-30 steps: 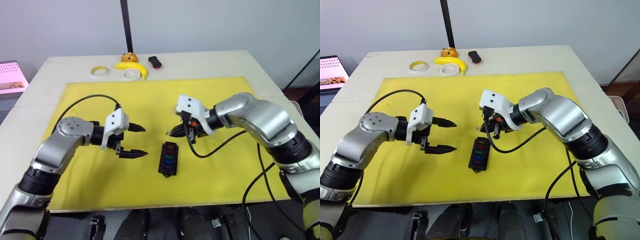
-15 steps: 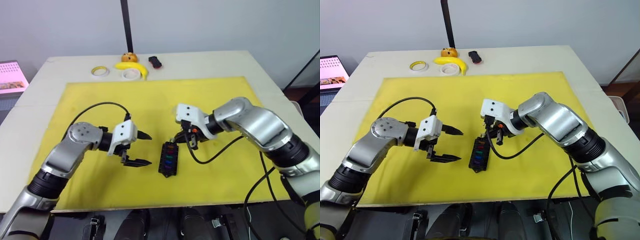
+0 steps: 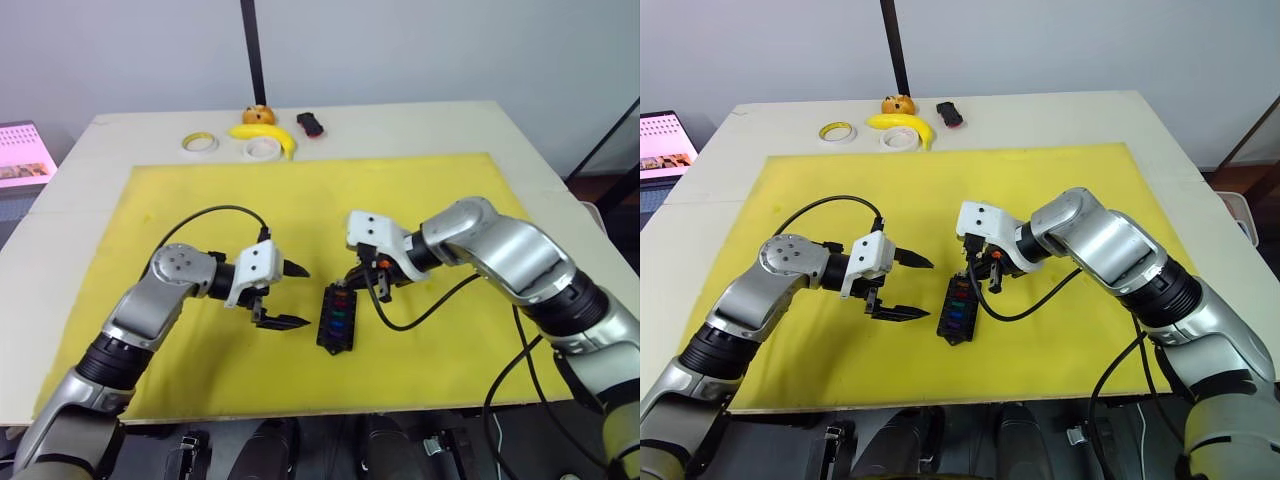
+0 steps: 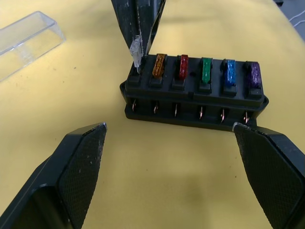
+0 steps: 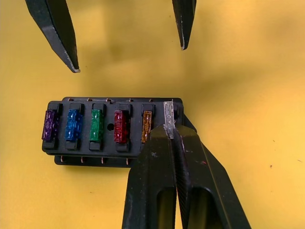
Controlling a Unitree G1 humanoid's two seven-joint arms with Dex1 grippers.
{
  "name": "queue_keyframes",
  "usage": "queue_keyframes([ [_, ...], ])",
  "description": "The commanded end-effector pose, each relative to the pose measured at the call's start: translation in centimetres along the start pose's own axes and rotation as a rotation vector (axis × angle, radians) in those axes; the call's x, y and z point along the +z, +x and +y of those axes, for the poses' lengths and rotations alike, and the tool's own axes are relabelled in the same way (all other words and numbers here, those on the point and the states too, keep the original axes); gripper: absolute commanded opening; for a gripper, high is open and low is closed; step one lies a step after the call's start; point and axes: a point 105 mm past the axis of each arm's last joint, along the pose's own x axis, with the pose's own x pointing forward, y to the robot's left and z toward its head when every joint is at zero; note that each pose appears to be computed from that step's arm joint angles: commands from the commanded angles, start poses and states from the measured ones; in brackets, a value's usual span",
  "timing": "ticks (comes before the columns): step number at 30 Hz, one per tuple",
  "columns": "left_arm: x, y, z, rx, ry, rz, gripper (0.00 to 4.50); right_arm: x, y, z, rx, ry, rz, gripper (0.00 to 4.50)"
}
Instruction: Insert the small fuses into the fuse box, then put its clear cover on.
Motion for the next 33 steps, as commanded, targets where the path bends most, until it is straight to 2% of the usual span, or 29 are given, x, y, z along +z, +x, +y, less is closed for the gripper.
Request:
queue_keyframes([
  [1,0.7,0.0,0.2,0.002,0.041,-0.009,4.45,0.5,-0.2,0.1,-0.017,-0.041,-0.008,0.0],
  [15,0.6,0.2,0.1,0.007,0.04,-0.008,4.45,-0.4,0.4,0.0,-0.026,-0.058,0.03,0.0],
  [33,0.4,0.4,0.0,0.015,0.045,0.001,4.45,-0.5,0.5,0.3,-0.021,-0.098,0.038,0.0],
])
